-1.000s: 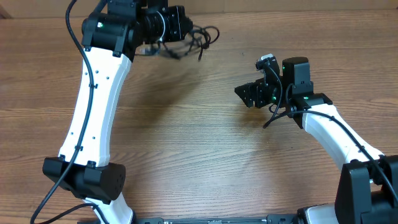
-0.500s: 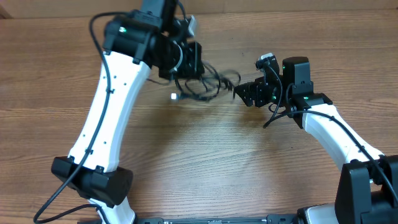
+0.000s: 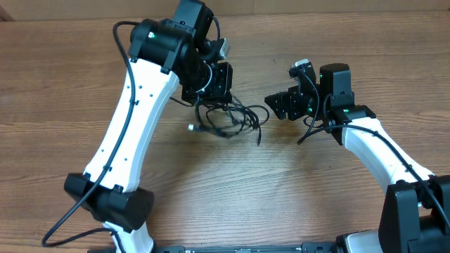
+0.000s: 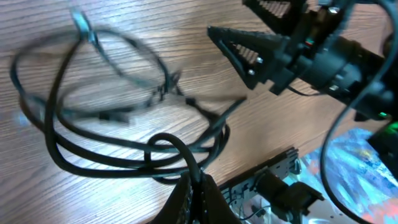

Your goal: Untangle cables

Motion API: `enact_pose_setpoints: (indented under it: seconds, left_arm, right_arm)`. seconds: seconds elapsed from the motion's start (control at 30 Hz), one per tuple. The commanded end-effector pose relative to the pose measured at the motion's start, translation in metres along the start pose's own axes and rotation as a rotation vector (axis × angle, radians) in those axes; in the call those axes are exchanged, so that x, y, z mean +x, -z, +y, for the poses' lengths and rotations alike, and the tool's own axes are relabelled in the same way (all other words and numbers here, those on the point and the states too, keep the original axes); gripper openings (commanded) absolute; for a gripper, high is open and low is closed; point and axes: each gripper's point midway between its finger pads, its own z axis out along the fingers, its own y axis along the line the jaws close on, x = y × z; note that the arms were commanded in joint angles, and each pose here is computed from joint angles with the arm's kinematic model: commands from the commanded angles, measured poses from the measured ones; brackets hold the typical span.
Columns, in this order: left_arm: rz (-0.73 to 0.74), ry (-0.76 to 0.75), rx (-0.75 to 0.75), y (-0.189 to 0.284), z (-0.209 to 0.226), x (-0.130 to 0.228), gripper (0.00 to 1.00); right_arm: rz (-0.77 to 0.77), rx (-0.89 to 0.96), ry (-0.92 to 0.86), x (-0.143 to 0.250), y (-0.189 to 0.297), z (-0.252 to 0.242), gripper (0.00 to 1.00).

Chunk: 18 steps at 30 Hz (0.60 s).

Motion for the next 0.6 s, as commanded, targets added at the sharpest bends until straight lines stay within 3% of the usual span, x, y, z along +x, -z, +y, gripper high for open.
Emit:
enact_pose_setpoints:
  seconds: [0.0,0.33,0.4,0.43,0.47,0.53,0.57]
  left_arm:
    - [0.048,0.015,-0.03,-0.024,0.009,-0.008,0.04]
    - [0.159,0.073,-0.051,-0.112,0.037,-0.038,0.04]
    - [0.171,0.079,-0.029,-0.129,0.04,-0.045,0.08]
    - [0.178,0.082,-0.02,-0.139,0.042,-0.048,0.19]
    - [0.185,0.085,-0.018,-0.148,0.045,-0.05,0.4]
    - [0.198,0.093,-0.023,-0.163,0.052,-0.053,0.9]
    - [0.204,0.096,-0.026,-0.169,0.055,-0.054,1.0]
  right_arm:
    - [-0.026,-0.01,0.013,-0.01,0.004,0.005,0.8]
    - [-0.031,-0.01,0.016,-0.011,0.004,0.005,0.8]
    - [-0.033,-0.01,0.017,-0.011,0.004,0.005,0.8]
    - [-0.034,-0.01,0.017,-0.011,0.004,0.005,0.8]
    - [-0.034,-0.01,0.017,-0.011,0.004,0.005,0.8]
    - [-0.033,-0.01,0.016,-0.011,0.004,0.005,0.8]
    - [-0.033,-0.01,0.016,-0.011,0.004,0.005,0.8]
